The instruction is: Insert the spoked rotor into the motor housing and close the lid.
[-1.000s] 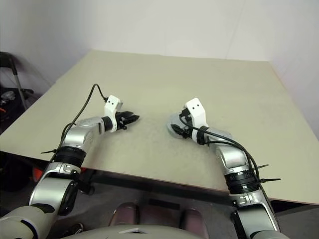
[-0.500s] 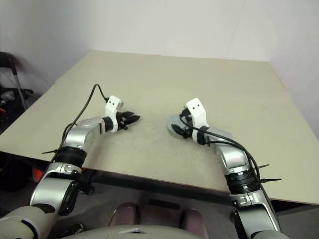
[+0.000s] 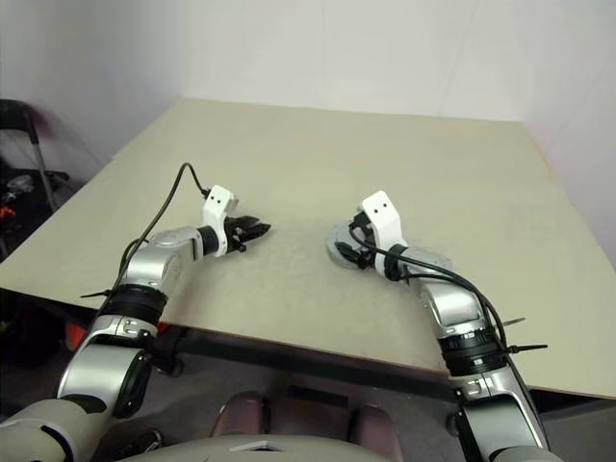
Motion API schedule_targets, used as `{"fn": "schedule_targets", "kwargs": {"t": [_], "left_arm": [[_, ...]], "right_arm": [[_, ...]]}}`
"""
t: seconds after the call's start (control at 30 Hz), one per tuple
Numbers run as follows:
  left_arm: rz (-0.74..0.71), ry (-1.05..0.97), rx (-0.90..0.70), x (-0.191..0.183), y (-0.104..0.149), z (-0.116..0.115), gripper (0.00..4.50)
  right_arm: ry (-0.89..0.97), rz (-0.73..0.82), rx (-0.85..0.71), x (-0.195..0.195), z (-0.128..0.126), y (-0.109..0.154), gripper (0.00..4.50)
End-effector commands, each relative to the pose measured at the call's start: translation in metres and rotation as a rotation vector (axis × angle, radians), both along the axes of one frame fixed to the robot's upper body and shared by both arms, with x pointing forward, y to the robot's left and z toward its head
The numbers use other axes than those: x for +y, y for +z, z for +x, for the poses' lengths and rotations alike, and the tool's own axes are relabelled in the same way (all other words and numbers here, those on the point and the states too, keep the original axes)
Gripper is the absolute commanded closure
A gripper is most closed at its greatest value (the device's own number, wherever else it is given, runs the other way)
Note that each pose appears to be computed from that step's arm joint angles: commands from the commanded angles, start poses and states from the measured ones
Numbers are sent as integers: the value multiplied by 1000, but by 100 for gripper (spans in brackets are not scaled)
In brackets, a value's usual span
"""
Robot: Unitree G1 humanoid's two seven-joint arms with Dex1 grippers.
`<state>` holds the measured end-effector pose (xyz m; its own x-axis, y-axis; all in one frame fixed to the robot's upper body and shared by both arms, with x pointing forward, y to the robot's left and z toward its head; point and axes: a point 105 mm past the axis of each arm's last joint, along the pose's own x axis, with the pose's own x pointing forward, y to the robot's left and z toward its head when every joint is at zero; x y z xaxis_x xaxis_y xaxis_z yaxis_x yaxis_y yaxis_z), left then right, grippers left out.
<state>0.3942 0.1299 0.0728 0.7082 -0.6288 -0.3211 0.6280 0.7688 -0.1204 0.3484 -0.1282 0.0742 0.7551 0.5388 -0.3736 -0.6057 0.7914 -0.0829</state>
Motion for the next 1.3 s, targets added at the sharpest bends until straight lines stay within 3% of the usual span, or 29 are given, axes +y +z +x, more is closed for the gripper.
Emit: {"fn": "schedule_targets", "kwargs": {"t": [0.03, 0.27, 0.4, 0.57, 0.67, 0.77, 0.9, 1.07, 1.3], "left_arm": [[-1, -11, -55, -2, 16, 3, 233], [-103, -26, -51, -13, 31, 4, 233], [-161, -28, -35, -21, 38, 4, 233], [-406, -14, 87, -42, 53, 7, 233], [-477, -36, 175, -63, 50, 9, 233], [-486, -34, 235, -78, 41, 13, 296], [-504, -71, 363, -101, 28, 10, 430], [-519, -144, 464, -118, 20, 0, 441], [-686, -177, 400, -124, 50, 7, 441]], "right_arm": [[-63, -73, 82, -20, -5, -23, 134], [-55, -106, 133, -26, -15, -32, 134], [-35, -65, 148, -22, -18, -23, 134], [-19, -57, 154, -19, -20, -18, 134], [-26, -60, 158, -19, -19, -20, 134], [-27, -63, 156, -19, -17, -20, 134], [-33, -65, 143, -18, -15, -17, 134], [-41, -63, 135, -19, -15, -16, 134], [-53, -68, 131, -20, -16, -17, 134]]}}
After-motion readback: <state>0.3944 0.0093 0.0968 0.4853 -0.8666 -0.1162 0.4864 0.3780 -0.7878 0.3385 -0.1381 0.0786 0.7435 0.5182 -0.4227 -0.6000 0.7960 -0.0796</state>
